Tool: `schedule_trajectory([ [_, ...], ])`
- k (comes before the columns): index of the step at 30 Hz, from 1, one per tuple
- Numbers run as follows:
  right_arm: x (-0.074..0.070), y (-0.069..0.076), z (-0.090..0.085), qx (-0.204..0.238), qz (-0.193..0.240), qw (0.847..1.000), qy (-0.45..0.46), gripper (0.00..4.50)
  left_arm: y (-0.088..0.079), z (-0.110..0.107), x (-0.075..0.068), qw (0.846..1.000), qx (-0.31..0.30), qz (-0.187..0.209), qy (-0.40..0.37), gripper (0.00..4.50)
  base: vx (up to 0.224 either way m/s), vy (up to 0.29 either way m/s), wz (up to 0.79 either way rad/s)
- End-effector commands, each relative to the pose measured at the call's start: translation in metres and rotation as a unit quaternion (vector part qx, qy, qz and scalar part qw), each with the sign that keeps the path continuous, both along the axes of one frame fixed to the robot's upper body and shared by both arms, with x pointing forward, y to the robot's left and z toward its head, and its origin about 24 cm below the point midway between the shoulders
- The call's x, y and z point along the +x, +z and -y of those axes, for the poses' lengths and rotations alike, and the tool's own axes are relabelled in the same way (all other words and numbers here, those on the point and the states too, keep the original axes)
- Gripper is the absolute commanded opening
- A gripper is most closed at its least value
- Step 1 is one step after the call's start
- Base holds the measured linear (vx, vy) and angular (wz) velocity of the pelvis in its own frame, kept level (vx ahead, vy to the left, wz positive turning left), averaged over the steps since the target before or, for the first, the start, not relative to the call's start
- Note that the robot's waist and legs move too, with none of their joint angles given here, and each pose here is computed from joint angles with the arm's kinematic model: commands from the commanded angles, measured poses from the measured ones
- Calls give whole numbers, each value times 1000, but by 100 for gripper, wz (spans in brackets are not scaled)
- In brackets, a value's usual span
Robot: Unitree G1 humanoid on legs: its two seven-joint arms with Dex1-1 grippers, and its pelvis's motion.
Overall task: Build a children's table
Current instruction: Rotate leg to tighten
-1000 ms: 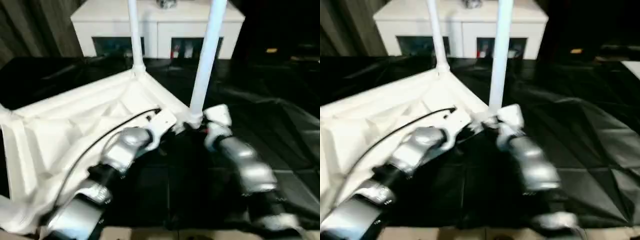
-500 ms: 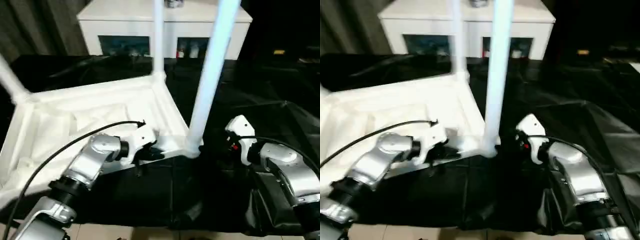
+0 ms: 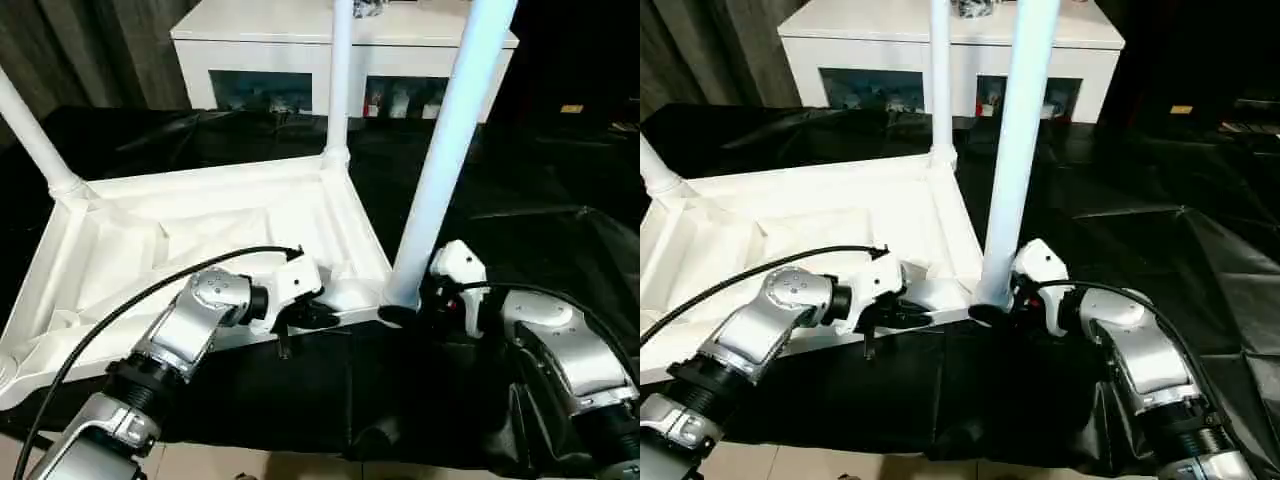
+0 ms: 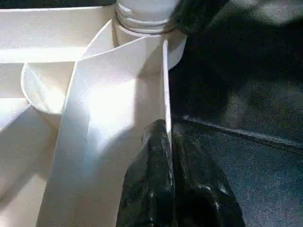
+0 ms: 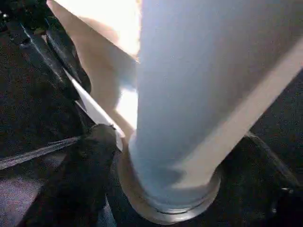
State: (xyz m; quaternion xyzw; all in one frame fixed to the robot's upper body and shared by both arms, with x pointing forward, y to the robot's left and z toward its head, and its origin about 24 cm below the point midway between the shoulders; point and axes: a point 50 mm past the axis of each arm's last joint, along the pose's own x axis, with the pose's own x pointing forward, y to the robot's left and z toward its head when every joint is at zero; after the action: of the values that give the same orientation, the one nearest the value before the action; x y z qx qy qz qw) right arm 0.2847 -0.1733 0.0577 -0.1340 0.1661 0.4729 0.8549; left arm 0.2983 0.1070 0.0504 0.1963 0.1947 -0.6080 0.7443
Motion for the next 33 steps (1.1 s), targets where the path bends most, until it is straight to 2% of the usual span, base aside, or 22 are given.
schedule_trajectory([
  [1, -1, -3, 1, -5, -9, 1000, 6, 309, 5, 4, 0, 1000, 2, 11, -16, 0, 0, 0, 0],
  [5, -2, -4, 2, -4, -12, 1000, 4, 286, 5, 3, 0, 1000, 3, 10, -16, 0, 0, 0, 0],
  [7, -2, -5, 2, -3, -13, 1000, 3, 256, 4, 3, 0, 1000, 3, 9, -16, 0, 0, 0, 0],
  [11, -3, -7, 2, -3, -18, 1000, 4, 249, 4, 2, -1, 1000, 6, 5, -17, 0, 0, 0, 0],
  [13, -1, -10, 2, -2, -22, 1000, -12, 247, 3, 1, -1, 1000, 7, 4, -15, 0, 0, 0, 0],
  [17, 11, -18, -2, 6, -15, 994, -109, 247, -1, 4, 5, 1000, 12, 9, 24, 0, 0, 0, 0],
  [19, 21, -26, -12, 20, -8, 976, -216, 247, -4, 14, 20, 994, 21, 22, 105, 0, 0, 0, 0],
  [20, 23, -27, -13, 22, -7, 971, -238, 247, -4, 16, 23, 992, 24, 24, 121, 0, 0, 0, 0],
  [21, 26, -30, -16, 26, -9, 959, -281, 246, -5, 21, 28, 988, 24, 30, 148, 0, 0, 0, 0],
  [22, 28, -32, -18, 29, -13, 951, -308, 246, -4, 25, 31, 986, 22, 33, 165, 0, 0, 0, 0],
  [25, 34, -39, -33, 70, -46, 912, -401, 246, -2, 45, 41, 976, 10, 52, 213, 0, 0, 0, 0],
  [27, 37, -41, -45, 73, -52, 896, -434, 246, 2, 62, 45, 973, 1, 72, 221, 0, 0, 0, 0],
  [30, 42, -40, -59, 59, -36, 905, -420, 226, 5, 75, 46, 973, 3, 93, 210, 0, 0, 0, 0],
  [33, 44, -37, -63, 61, -31, 909, -412, 219, 5, 78, 46, 975, 3, 99, 198, 0, 0, 0, 0],
])
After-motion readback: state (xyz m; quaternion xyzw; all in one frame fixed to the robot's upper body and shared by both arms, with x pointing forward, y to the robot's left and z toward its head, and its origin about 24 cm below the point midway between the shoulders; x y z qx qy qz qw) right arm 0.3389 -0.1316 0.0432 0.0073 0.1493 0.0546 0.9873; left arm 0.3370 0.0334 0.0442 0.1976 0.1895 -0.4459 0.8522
